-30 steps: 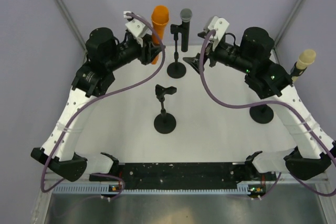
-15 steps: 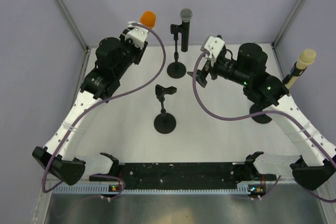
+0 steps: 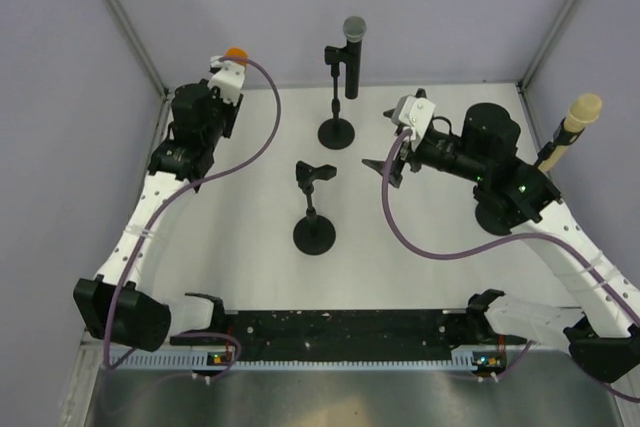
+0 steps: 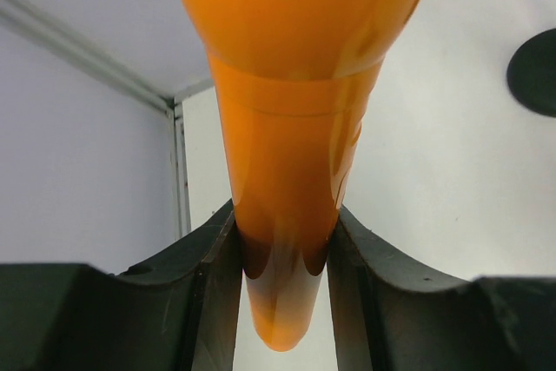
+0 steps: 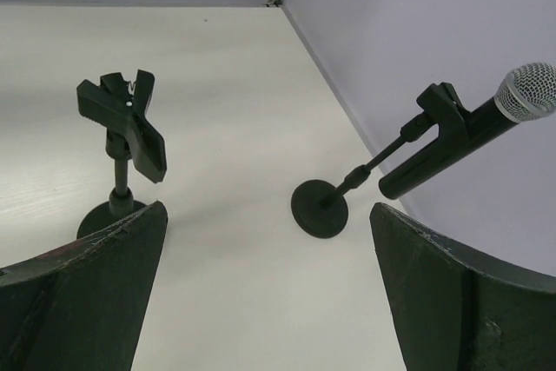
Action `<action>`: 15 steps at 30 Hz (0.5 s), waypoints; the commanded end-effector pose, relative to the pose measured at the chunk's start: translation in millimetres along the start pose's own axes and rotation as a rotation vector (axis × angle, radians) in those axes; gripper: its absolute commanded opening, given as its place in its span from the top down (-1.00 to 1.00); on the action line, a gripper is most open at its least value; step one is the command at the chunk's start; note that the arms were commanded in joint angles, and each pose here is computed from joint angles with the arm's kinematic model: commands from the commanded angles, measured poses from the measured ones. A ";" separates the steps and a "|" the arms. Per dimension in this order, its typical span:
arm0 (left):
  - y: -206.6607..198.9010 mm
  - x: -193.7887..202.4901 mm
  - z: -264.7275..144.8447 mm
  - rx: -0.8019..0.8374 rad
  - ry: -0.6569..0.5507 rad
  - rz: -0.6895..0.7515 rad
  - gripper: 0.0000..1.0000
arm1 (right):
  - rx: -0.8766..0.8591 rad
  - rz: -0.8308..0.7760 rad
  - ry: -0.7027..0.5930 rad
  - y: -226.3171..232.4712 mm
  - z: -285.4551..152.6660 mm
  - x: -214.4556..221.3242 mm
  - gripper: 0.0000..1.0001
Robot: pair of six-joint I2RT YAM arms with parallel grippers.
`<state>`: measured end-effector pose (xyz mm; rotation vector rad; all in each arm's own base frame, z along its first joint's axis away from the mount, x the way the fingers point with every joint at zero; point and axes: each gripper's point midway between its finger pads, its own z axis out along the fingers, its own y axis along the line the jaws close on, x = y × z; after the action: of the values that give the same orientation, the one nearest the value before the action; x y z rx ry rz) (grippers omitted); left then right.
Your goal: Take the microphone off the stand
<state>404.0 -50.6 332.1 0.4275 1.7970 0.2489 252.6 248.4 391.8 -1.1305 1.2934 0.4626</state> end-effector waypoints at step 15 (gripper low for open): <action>2.6 158.8 51.0 0.072 0.470 -0.178 1.00 | -0.107 0.044 -0.167 23.4 -16.3 -42.7 -0.98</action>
<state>416.2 11.6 191.7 0.3090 2.2334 0.2265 225.8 256.6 405.7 -1.1437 1.2337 0.6089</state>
